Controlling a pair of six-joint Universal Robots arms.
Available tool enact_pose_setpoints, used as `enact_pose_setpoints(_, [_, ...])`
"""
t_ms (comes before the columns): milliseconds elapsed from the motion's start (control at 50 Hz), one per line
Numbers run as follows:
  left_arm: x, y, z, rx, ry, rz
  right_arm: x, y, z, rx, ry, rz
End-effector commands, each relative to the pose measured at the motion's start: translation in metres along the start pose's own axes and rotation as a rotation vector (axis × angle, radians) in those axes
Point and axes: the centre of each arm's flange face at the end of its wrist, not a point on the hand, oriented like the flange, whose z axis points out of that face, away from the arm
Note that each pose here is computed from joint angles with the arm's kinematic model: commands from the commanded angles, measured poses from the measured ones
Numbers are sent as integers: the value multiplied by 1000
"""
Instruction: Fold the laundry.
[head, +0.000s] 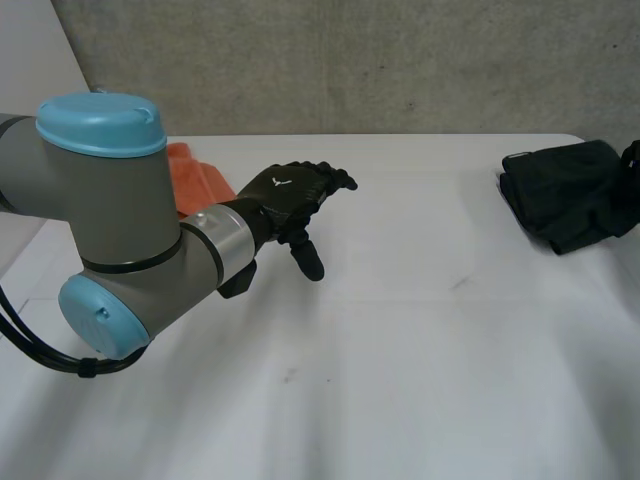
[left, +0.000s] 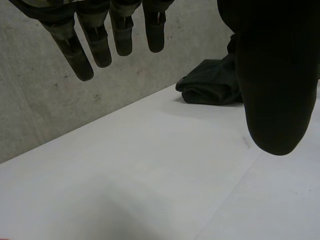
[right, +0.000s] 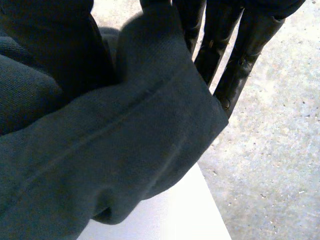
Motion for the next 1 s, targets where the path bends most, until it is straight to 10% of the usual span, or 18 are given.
enact_pose_setpoints(20, [0, 1, 0, -3, 0, -12, 0, 6, -3, -44, 8, -32])
enact_pose_setpoints(360, [-4, -27, -14, 71, -18, -4, -10, -152, -73, -20, 8, -169])
enact_pose_setpoints(480, [-34, -53, -21, 172, -103, 21, -75, -190, -114, 44, -134, -181])
enact_pose_setpoints(740, [-171, -45, -1, 219, -454, 204, -235, -139, -242, 85, -568, -295])
enact_pose_setpoints(1000, [-266, 40, 61, 75, -485, 502, -258, -63, -302, -87, -706, -427])
